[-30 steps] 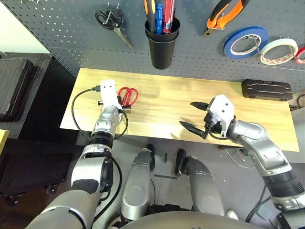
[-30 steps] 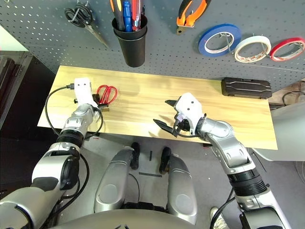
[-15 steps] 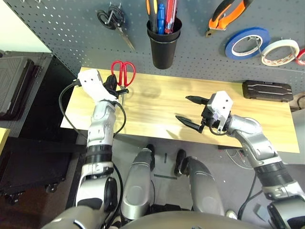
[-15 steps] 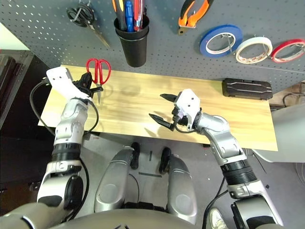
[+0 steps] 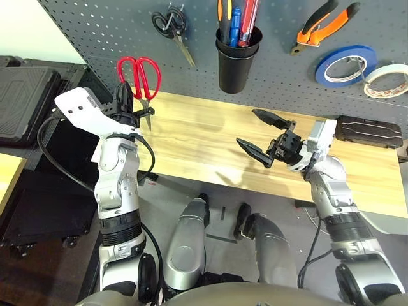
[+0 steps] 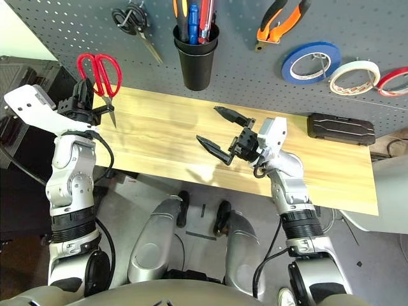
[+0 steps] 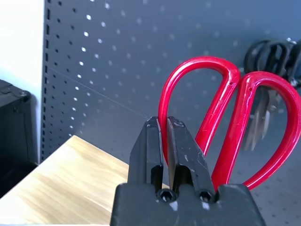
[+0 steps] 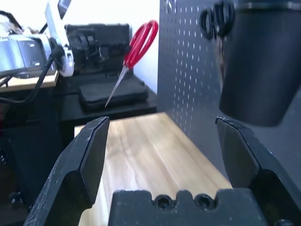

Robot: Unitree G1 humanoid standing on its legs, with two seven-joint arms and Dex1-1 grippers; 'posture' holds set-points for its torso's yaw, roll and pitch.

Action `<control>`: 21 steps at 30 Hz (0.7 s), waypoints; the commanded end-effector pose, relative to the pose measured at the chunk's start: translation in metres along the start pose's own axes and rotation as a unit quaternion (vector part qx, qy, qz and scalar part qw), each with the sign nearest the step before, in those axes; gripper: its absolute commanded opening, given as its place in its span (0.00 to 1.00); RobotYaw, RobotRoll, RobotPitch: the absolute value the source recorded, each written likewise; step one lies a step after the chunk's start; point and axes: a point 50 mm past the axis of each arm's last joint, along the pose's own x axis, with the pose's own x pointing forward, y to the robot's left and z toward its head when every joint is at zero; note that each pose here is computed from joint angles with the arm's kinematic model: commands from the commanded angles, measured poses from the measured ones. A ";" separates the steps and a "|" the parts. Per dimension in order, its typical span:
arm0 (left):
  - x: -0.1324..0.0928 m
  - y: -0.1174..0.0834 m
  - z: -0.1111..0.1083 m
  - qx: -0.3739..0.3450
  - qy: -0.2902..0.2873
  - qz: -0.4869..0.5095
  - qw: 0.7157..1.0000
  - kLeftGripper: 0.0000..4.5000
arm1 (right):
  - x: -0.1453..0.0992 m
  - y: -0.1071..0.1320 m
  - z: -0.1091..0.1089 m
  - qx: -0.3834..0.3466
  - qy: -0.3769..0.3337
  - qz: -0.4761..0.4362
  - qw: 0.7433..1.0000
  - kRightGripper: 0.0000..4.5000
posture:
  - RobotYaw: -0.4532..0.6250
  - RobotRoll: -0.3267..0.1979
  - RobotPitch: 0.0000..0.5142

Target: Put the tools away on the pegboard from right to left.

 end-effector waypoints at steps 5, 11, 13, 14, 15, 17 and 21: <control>0.007 -0.019 0.033 -0.026 -0.043 -0.062 0.997 0.00 | -0.004 0.002 -0.007 -0.011 -0.011 -0.007 1.000 1.00 | 0.75 0.62 0.45; 0.014 -0.025 0.039 -0.039 -0.038 -0.096 0.994 0.00 | -0.002 0.000 -0.009 -0.020 -0.015 -0.012 1.000 1.00 | 0.75 0.62 0.45; 0.016 -0.026 0.037 -0.043 -0.033 -0.101 0.993 0.00 | 0.000 0.000 -0.009 -0.023 -0.018 -0.014 0.999 1.00 | 0.75 0.62 0.45; 0.018 -0.028 0.035 -0.047 -0.028 -0.107 0.993 0.00 | 0.001 0.000 -0.009 -0.024 -0.019 -0.014 0.999 1.00 | 0.74 0.62 0.45; 0.021 -0.032 0.032 -0.048 -0.022 -0.117 0.992 0.00 | 0.002 0.000 -0.008 -0.026 -0.021 -0.015 0.999 1.00 | 0.74 0.62 0.45; 0.025 -0.040 0.028 -0.055 -0.012 -0.136 0.989 0.00 | 0.003 0.000 -0.008 -0.028 -0.023 -0.015 0.999 1.00 | 0.74 0.62 0.45; 0.033 -0.045 0.021 -0.062 0.000 -0.147 0.987 0.00 | 0.002 -0.001 -0.007 -0.031 -0.021 -0.016 0.999 1.00 | 0.73 0.62 0.44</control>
